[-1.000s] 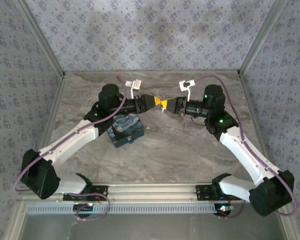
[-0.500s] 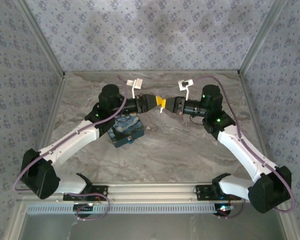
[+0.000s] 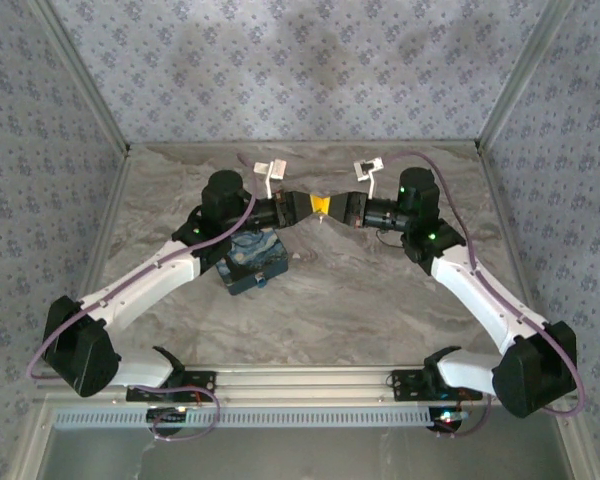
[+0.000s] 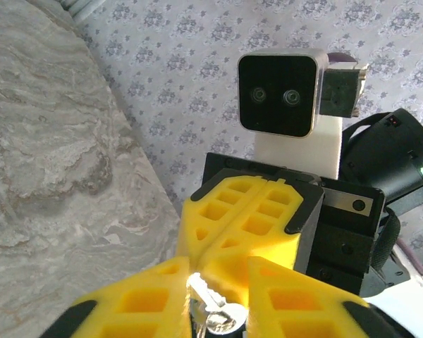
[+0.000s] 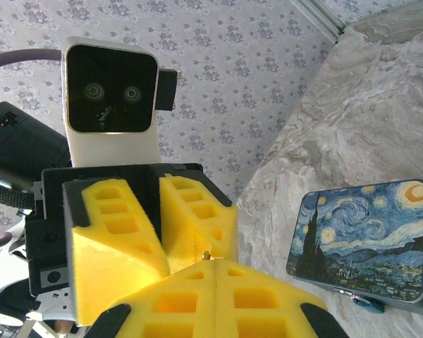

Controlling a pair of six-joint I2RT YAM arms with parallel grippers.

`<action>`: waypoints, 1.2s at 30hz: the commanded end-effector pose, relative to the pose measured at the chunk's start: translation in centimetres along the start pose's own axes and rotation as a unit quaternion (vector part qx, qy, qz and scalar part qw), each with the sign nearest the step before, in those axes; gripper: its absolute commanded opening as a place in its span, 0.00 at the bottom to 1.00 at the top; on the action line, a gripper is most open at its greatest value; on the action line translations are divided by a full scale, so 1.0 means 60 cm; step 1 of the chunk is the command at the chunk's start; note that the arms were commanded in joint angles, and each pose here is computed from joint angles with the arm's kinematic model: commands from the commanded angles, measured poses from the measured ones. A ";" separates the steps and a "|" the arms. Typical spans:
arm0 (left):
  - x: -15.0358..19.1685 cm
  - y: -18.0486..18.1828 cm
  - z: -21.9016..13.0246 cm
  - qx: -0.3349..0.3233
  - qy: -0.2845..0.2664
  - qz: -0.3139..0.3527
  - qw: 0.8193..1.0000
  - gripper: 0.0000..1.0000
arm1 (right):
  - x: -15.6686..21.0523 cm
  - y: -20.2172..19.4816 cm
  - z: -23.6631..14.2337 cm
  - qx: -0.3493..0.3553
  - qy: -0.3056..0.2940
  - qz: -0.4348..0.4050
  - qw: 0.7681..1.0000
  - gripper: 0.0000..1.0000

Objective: Unlock the padlock with the key

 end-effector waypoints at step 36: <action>-0.007 -0.021 -0.031 0.043 -0.042 0.011 0.998 0.65 | -0.046 0.019 -0.010 -0.006 -0.068 0.028 0.997 0.00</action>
Point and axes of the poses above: each hand's point on the last joint's axis, 136 mm out from that joint toward the fingers, its own z axis out along the fingers, its own y axis along the line the jaws close on, x = y × z, the point moved 1 cm from there along -z, back along the fingers, and after that the axes turned 5 degrees about -z, right-handed, at the moved point
